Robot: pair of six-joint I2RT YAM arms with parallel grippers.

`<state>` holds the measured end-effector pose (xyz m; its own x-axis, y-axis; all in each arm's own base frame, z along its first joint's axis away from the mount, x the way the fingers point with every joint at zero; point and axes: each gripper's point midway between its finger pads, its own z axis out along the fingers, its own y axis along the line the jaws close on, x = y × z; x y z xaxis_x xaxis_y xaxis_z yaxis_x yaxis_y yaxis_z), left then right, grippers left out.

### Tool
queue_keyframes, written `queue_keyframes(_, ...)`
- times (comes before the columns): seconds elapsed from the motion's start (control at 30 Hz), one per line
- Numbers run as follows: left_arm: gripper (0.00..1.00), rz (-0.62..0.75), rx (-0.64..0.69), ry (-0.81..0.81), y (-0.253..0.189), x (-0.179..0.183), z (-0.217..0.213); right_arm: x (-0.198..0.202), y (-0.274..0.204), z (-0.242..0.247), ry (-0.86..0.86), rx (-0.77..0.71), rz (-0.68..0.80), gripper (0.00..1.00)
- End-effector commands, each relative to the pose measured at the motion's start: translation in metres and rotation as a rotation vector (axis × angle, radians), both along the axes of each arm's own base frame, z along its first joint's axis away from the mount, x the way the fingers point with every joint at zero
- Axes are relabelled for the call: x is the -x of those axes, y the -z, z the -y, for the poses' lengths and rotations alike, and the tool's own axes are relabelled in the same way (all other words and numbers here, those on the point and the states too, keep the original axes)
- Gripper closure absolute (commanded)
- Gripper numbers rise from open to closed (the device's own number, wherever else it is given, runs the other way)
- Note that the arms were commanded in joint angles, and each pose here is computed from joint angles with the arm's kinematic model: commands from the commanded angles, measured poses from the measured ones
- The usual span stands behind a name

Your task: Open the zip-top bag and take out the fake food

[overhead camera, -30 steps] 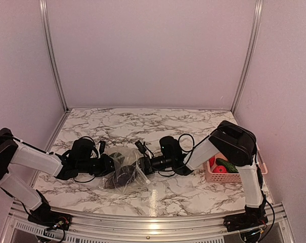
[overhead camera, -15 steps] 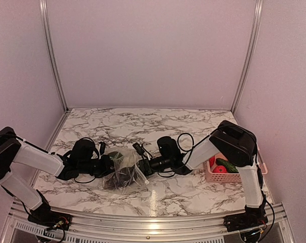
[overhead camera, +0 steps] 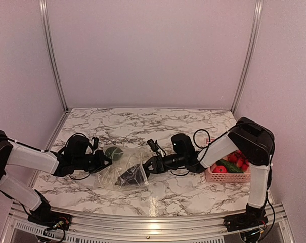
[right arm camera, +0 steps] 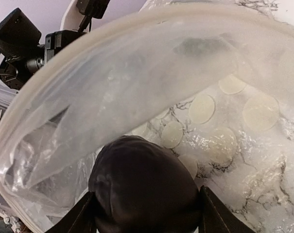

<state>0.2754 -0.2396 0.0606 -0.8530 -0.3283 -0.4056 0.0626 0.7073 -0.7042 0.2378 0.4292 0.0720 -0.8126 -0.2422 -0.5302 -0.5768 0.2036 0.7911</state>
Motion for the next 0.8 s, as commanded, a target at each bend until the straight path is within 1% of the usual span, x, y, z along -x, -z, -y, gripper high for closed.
queue_keyframes(0.0, 1.00, 0.028, -0.045, -0.016, -0.007, -0.005, -0.012, -0.015, -0.011, 0.019, 0.068, 0.002, 0.036, 0.79)
queue_keyframes(0.33, 1.00, 0.046, -0.087, -0.038, -0.009, -0.008, -0.027, -0.030, -0.022, 0.062, 0.199, 0.084, 0.084, 0.81)
queue_keyframes(0.57, 1.00, 0.051, -0.085, -0.041, -0.010, -0.013, -0.026, -0.035, -0.026, 0.091, 0.270, 0.168, 0.121, 0.82)
queue_keyframes(0.77, 1.00, 0.049, -0.080, -0.031, -0.009, -0.015, -0.023, -0.048, -0.042, 0.130, 0.356, 0.187, 0.140, 0.82)
